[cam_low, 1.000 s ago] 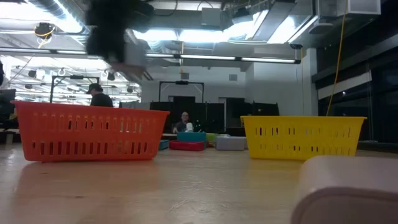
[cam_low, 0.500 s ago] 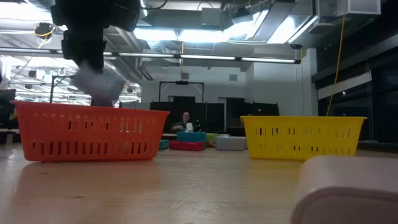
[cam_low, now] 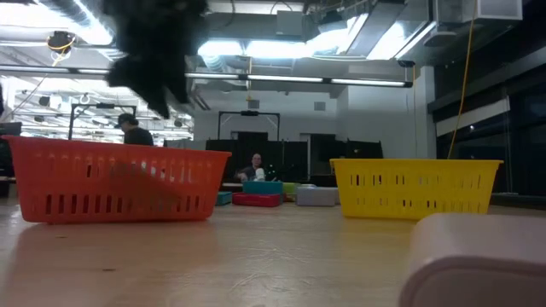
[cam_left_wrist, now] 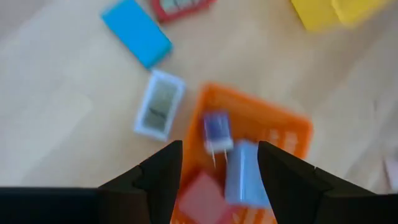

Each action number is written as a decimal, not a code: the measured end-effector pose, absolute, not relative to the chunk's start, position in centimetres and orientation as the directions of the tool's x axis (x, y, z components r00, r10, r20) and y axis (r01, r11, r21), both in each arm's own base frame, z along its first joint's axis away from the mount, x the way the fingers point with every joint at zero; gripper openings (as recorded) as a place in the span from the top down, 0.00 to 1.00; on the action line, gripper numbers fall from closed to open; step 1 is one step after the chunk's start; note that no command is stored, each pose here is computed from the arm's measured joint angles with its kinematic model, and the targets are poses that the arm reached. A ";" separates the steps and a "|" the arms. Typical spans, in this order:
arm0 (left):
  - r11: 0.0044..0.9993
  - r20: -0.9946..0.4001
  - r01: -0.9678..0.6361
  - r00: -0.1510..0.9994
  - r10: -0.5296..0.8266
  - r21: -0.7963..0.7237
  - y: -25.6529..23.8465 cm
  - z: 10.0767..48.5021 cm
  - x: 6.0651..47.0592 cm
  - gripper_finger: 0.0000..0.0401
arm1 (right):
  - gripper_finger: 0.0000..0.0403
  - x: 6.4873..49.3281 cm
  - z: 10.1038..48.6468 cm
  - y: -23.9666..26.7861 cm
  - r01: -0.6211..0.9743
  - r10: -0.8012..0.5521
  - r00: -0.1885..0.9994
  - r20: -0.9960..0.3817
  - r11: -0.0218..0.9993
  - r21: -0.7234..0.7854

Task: Pick & Place Office items
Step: Put the left green charger adapter into the orange bin

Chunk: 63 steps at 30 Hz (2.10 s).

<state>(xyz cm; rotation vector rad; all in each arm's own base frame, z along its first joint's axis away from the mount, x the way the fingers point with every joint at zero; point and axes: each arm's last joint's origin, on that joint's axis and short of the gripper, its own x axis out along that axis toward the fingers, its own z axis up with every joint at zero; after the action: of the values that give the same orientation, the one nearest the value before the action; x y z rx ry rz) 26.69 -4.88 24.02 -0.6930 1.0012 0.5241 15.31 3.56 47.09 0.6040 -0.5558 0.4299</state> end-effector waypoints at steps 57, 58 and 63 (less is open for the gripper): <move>0.981 -0.871 0.140 0.489 0.049 0.134 10.3 20.9 38.4 0.43 | 0.31 15.4 47.1 3.6 -0.520 0.218 0.766 0.604 0.763 0.384; 0.969 -0.870 0.172 0.488 0.070 0.175 10.6 21.0 39.1 0.43 | 0.31 15.4 47.1 3.6 -0.521 0.218 0.766 0.604 0.760 0.387; 0.888 -0.883 0.346 0.453 0.125 0.303 12.3 20.5 40.5 0.43 | 0.31 15.3 47.1 3.6 -0.528 0.218 0.765 0.606 0.751 0.396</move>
<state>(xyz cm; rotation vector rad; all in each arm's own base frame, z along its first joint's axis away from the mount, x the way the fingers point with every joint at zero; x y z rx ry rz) 40.47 12.34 20.47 0.4823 1.1042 -0.1430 15.33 3.63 47.12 0.5899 -0.5644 0.4317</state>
